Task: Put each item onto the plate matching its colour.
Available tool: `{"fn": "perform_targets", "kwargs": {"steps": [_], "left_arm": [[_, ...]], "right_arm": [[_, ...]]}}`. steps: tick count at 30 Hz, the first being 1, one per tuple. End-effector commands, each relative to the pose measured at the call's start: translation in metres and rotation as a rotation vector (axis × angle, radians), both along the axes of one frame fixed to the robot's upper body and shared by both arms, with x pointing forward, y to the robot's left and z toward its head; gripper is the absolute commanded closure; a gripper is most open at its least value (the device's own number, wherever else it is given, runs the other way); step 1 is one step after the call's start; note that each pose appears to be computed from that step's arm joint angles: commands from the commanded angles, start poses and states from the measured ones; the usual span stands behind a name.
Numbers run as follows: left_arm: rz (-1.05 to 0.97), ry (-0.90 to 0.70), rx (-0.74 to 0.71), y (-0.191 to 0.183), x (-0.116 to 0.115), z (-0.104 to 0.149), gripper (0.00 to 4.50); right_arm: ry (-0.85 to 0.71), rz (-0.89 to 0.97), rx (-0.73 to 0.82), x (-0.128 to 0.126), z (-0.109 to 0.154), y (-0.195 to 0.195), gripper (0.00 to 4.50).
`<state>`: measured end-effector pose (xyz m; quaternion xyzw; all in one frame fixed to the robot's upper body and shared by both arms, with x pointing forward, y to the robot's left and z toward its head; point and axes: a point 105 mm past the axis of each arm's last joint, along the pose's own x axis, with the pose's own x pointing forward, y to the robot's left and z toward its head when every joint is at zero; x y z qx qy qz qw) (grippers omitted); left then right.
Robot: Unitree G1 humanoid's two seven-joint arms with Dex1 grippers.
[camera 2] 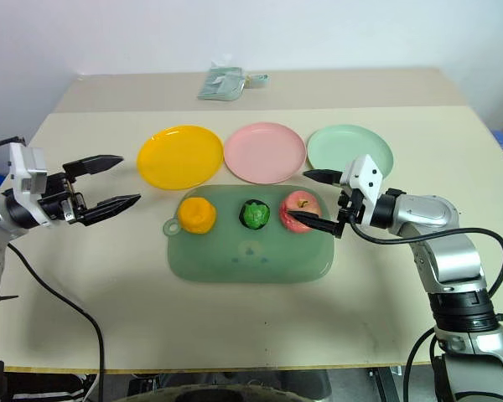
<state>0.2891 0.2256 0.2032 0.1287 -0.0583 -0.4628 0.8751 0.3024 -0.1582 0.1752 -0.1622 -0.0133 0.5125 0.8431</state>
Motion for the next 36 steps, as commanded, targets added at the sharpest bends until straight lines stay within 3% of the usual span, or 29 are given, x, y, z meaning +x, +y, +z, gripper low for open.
{"fn": "perform_targets", "kwargs": {"steps": [1,12,16,22,30,36], "left_arm": [[-0.012,-0.038,0.006,-0.005,-0.002,0.008,0.0],[-0.027,0.0,0.016,-0.003,-0.006,0.008,0.0],[-0.11,0.112,-0.053,-0.012,-0.008,0.002,0.0],[-0.191,0.134,-0.047,-0.036,0.0,-0.014,0.0],[-0.256,0.075,0.086,-0.063,0.013,-0.039,0.0],[-0.248,0.036,0.094,-0.076,0.026,-0.049,0.0]], "right_arm": [[-0.065,0.026,0.009,-0.003,0.019,0.003,0.05],[-0.07,0.013,0.018,-0.005,0.021,0.002,0.05],[-0.005,0.082,0.051,-0.02,0.028,0.003,0.05],[0.025,0.139,0.06,-0.036,0.04,0.005,0.05],[-0.029,0.154,0.032,-0.035,0.043,0.015,0.05],[-0.027,0.129,0.028,-0.036,0.039,0.014,0.05]]}}
